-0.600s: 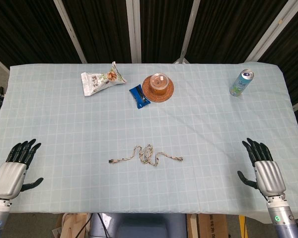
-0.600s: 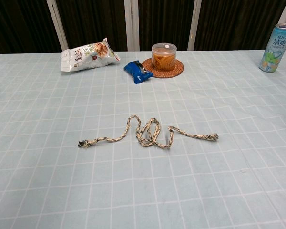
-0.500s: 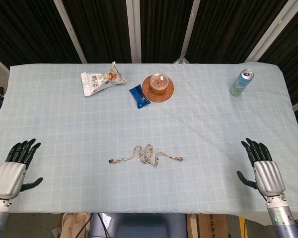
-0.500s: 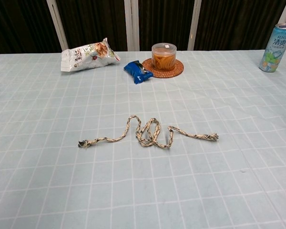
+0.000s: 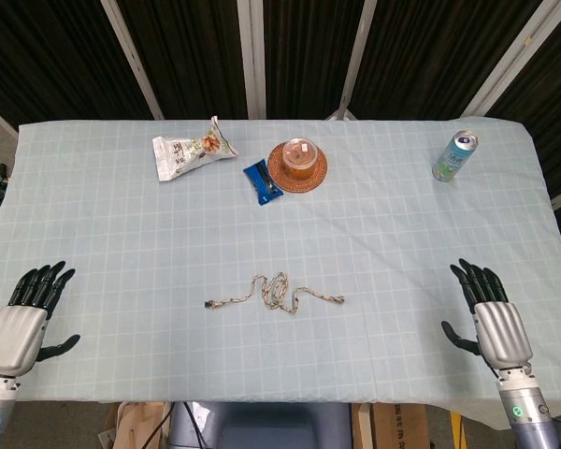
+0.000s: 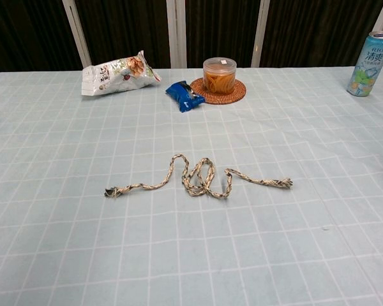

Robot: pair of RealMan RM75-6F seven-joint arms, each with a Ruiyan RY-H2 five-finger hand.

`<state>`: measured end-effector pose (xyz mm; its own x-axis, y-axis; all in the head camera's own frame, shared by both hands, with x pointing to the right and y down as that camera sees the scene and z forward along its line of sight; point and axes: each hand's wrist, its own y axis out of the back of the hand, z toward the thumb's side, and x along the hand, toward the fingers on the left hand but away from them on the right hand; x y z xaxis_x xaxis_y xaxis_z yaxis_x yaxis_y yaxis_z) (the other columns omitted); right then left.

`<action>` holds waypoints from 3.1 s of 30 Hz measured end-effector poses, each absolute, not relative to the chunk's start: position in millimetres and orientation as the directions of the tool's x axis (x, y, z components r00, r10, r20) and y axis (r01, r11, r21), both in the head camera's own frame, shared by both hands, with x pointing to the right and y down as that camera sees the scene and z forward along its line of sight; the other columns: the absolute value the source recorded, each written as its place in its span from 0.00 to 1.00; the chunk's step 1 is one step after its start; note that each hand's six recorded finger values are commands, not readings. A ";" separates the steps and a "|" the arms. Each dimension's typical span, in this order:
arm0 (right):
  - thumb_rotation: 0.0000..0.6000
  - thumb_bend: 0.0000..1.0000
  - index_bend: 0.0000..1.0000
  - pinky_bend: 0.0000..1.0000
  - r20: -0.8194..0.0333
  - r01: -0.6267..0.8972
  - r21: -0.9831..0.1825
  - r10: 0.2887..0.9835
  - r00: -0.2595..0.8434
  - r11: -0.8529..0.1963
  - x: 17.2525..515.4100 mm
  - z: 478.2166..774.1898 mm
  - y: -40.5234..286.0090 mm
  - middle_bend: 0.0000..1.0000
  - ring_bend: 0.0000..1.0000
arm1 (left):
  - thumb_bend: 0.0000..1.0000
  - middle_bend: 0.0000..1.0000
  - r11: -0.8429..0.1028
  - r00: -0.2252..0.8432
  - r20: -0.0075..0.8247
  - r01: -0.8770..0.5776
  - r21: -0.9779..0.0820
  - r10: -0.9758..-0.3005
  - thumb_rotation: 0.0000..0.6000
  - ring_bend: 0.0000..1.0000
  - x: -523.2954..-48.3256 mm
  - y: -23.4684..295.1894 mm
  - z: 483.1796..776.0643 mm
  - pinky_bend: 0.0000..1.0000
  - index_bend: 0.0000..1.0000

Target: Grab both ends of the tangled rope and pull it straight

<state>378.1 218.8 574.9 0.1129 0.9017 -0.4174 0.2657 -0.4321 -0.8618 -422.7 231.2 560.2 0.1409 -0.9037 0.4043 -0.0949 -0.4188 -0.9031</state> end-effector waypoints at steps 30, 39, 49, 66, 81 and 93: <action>1.00 0.32 0.41 0.00 -0.481 0.401 -0.740 0.842 0.245 -0.540 235.8 622.2 173.4 0.17 0.00 | 0.03 0.00 -0.410 0.135 0.395 -0.104 -0.906 -0.908 1.00 0.00 -425.2 226.7 559.2 0.00 0.00; 1.00 0.32 0.43 0.00 -0.538 0.377 -0.707 0.801 0.261 -0.598 187.5 662.1 185.8 0.17 0.00 | 0.03 0.00 -0.410 0.133 0.395 -0.114 -0.905 -0.909 1.00 0.00 -426.1 225.0 559.4 0.00 0.00; 1.00 0.32 0.48 0.00 -0.578 0.343 -0.712 0.789 0.208 -0.612 181.1 695.3 185.2 0.18 0.00 | 0.03 0.00 -0.416 0.130 0.401 -0.131 -0.900 -0.907 1.00 0.00 -427.5 222.8 560.0 0.00 0.00; 1.00 0.35 0.56 0.00 -0.601 0.351 -0.699 0.778 0.184 -0.623 188.7 704.6 187.6 0.21 0.00 | 0.03 0.00 -0.426 0.129 0.411 -0.133 -0.895 -0.903 1.00 0.00 -425.3 224.8 561.2 0.00 0.00; 1.00 0.42 0.56 0.00 -0.603 0.355 -0.698 0.778 0.176 -0.622 187.9 707.9 186.4 0.21 0.00 | 0.03 0.00 -0.426 0.125 0.411 -0.141 -0.894 -0.903 1.00 0.00 -426.5 223.6 561.0 0.00 0.00; 1.00 0.42 0.56 0.00 -0.613 0.354 -0.691 0.771 0.175 -0.630 187.4 709.7 189.0 0.21 0.00 | 0.03 0.00 -0.427 0.124 0.412 -0.145 -0.893 -0.903 1.00 0.00 -426.3 223.4 561.0 0.00 0.00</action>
